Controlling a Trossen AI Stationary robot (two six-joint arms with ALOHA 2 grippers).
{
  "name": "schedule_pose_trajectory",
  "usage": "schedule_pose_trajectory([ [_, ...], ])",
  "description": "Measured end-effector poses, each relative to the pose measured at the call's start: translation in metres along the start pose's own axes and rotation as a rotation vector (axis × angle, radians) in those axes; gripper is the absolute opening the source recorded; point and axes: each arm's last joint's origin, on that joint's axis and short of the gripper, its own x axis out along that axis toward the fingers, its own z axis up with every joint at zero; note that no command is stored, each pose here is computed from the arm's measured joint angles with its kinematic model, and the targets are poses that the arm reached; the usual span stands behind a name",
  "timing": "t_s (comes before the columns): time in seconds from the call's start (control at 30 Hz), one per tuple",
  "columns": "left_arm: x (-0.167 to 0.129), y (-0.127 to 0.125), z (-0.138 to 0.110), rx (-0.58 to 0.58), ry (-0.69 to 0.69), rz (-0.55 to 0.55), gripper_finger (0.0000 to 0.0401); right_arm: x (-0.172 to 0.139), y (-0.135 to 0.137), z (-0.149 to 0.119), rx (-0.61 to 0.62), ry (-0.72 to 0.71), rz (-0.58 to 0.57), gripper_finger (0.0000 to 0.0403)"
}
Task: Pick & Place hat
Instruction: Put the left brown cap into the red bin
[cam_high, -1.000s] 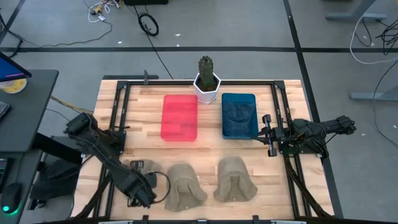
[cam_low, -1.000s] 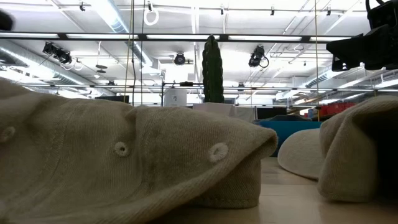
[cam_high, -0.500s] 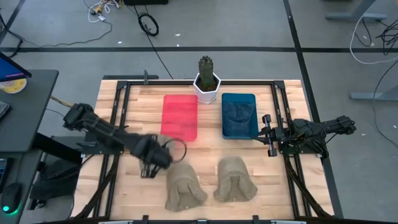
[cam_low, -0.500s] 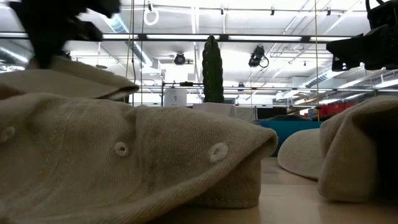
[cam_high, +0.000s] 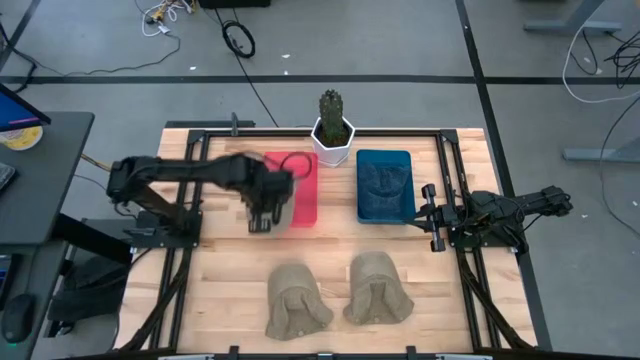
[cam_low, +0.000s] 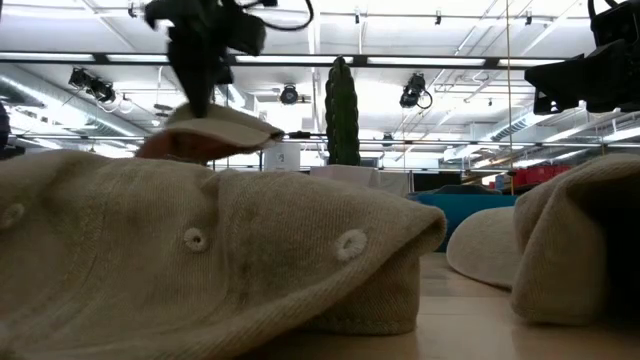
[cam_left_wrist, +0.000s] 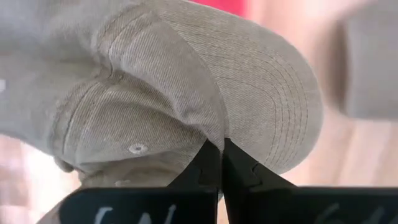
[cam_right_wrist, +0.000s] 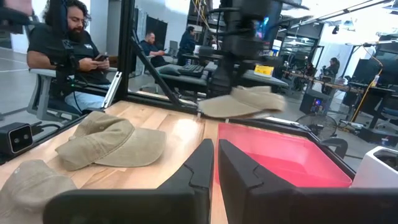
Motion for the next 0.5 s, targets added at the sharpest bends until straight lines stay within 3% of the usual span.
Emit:
schedule_pose_trajectory([
  [0.23,0.005,0.048,0.018,-0.036,-0.126,0.077,0.0002,0.0,0.0,0.0,0.0,0.0,0.0,0.0025],
  [0.33,0.014,0.055,0.027,-0.035,-0.156,0.074,0.0002,0.0,0.0,0.0,0.0,0.0,0.0,0.0025],
  [0.5,0.046,0.054,0.038,-0.022,-0.053,0.057,0.0002,0.0,0.0,0.0,0.0,0.0,0.0,0.0025],
])
